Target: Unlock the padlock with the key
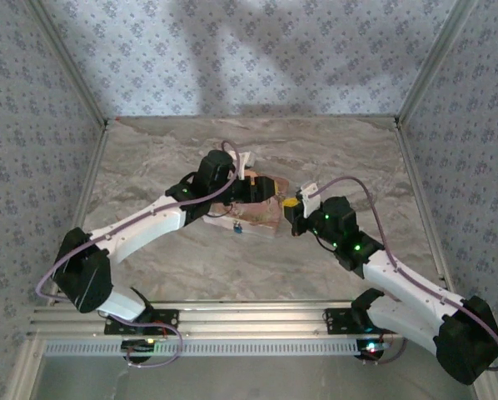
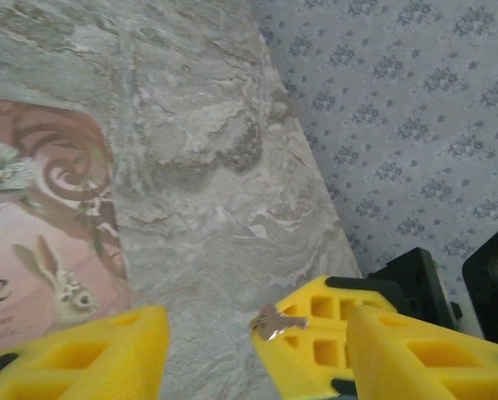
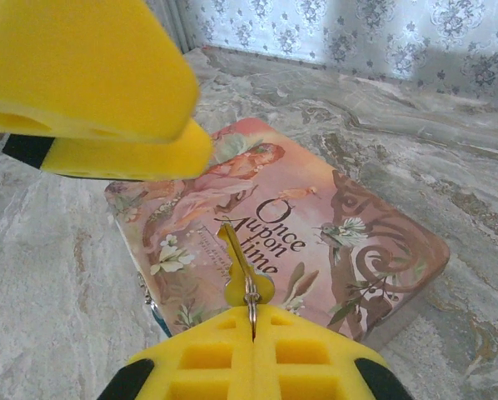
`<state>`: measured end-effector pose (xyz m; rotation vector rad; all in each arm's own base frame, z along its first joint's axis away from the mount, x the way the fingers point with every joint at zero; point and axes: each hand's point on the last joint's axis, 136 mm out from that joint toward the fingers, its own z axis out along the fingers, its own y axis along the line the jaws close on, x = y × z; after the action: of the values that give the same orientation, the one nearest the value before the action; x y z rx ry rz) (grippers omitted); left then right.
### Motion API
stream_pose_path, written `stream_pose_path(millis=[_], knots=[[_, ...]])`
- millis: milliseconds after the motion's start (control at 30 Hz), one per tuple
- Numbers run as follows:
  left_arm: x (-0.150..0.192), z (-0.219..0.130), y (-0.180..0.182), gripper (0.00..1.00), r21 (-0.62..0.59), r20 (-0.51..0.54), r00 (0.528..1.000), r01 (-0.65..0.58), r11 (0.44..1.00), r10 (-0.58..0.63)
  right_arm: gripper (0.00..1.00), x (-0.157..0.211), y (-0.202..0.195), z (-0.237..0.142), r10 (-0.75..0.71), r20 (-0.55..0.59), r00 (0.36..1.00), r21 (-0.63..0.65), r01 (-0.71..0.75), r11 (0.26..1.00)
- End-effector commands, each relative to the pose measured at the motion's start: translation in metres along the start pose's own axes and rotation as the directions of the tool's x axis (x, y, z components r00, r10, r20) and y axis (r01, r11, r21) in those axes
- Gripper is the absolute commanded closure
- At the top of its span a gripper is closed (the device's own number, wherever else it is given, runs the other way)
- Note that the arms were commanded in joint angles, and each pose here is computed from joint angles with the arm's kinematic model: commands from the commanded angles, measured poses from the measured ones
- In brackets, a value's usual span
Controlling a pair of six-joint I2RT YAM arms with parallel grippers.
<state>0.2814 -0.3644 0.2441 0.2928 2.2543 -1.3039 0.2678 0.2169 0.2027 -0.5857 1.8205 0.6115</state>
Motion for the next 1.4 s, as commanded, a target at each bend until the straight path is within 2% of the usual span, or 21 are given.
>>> stream_pose_path(millis=[0, 567, 967, 1067, 1367], knots=[[-0.007, 0.005, -0.025, 0.44, 0.075, 0.003, 0.999, -0.039, 0.996, 0.039, 1.0, -0.015, 0.002, 0.001, -0.03, 0.041, 0.999, 0.012, 0.029, 1.0], [0.004, 0.02, -0.02, 0.67, 0.063, -0.042, 0.999, -0.026, 0.998, 0.029, 1.0, -0.025, 0.01, 0.002, -0.011, 0.057, 0.998, -0.019, 0.012, 1.0], [0.002, 0.016, -0.017, 0.93, 0.028, -0.039, 0.997, -0.059, 0.998, 0.06, 1.0, -0.023, 0.015, 0.002, 0.004, 0.036, 0.999, -0.056, -0.002, 0.998], [0.0, 0.011, -0.014, 1.0, -0.001, -0.028, 0.997, -0.076, 0.997, 0.076, 0.97, -0.02, 0.015, 0.001, 0.034, 0.014, 0.999, -0.083, -0.033, 0.996], [-0.01, -0.007, -0.009, 1.0, -0.033, 0.004, 0.995, -0.102, 0.994, 0.102, 0.74, -0.033, 0.008, -0.013, 0.241, 0.015, 0.97, -0.232, -0.231, 0.945]])
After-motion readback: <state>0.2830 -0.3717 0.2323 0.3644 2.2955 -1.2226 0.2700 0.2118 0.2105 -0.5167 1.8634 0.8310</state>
